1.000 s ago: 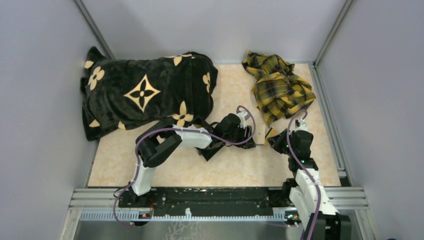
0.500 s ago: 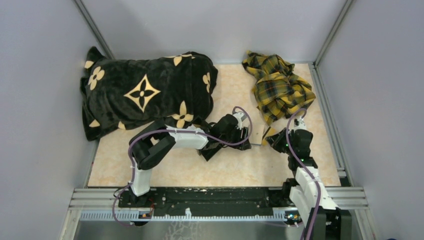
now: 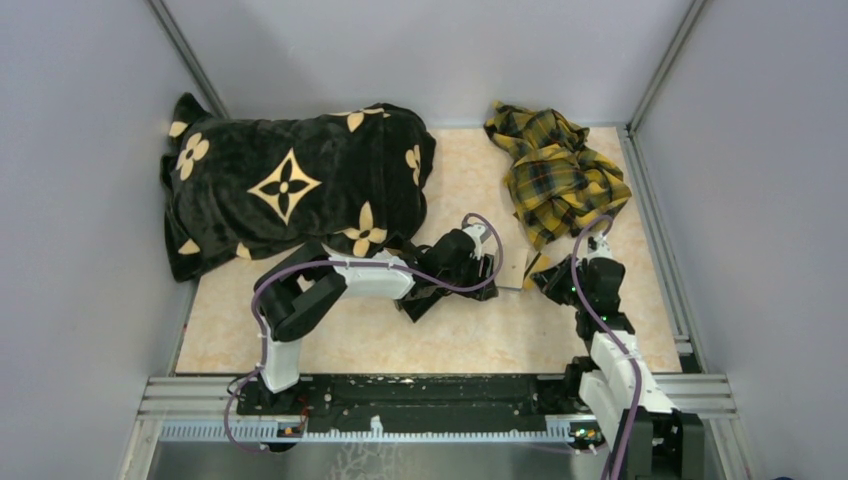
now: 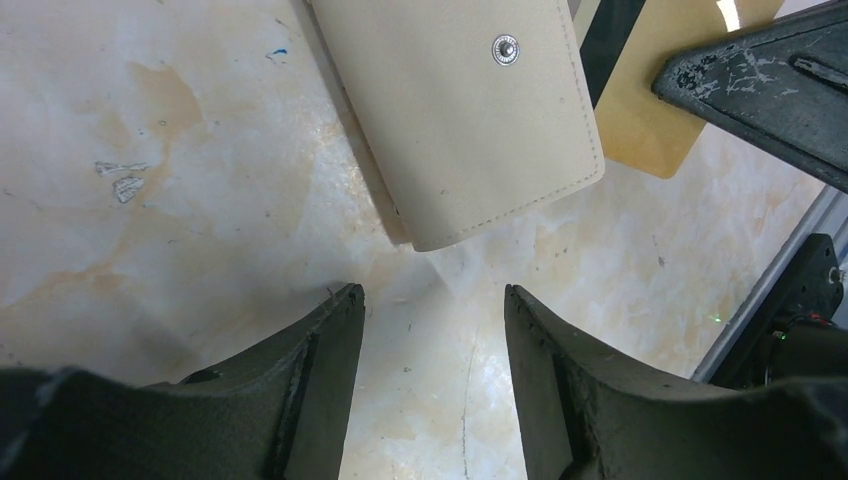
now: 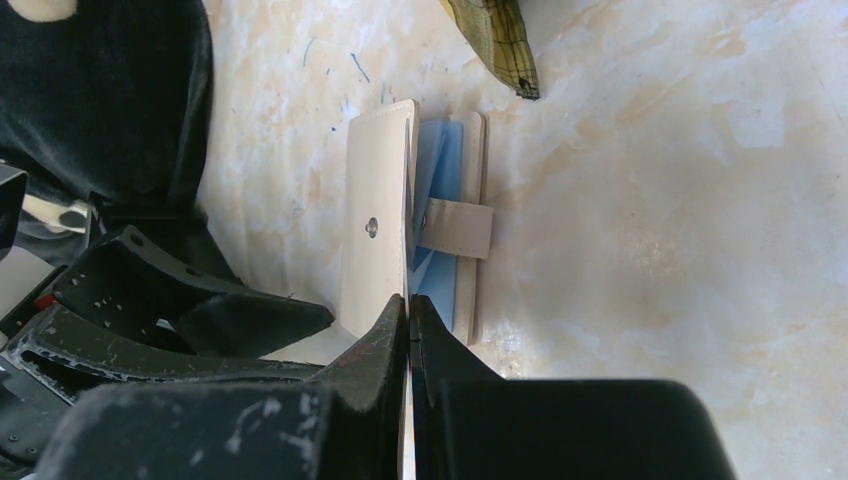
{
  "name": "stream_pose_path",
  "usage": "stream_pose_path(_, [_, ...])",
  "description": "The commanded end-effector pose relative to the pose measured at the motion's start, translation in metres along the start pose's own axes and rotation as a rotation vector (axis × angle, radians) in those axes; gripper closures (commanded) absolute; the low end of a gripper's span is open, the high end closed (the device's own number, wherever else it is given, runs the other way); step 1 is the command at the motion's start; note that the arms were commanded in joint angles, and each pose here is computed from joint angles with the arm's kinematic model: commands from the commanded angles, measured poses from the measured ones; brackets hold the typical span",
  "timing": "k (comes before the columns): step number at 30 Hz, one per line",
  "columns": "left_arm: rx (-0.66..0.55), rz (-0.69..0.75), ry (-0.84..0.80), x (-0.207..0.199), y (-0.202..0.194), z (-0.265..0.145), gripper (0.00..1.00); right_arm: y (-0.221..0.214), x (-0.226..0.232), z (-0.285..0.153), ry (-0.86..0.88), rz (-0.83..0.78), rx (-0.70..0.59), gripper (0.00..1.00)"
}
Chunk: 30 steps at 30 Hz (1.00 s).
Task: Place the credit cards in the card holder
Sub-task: Open the card holder at the center of the board.
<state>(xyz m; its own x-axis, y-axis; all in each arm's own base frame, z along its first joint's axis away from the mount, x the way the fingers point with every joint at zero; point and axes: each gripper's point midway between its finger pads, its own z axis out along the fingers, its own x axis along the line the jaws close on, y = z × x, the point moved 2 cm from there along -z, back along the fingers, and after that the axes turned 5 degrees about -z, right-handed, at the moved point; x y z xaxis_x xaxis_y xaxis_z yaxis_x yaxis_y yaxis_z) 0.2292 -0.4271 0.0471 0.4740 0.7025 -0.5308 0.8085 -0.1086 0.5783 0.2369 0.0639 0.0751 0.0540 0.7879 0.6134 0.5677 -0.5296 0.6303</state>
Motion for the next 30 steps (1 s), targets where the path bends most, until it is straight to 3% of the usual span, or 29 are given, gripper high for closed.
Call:
stream_pose_path(1, [0.090, 0.029, 0.141, 0.035, -0.029, -0.007, 0.38, 0.025, 0.017, 0.002, 0.051, -0.042, -0.065, 1.00])
stream_pose_path(30, [0.099, 0.038, 0.173, 0.043, -0.031, -0.005, 0.38, 0.036, 0.016, 0.010, 0.036, -0.058, -0.080, 1.00])
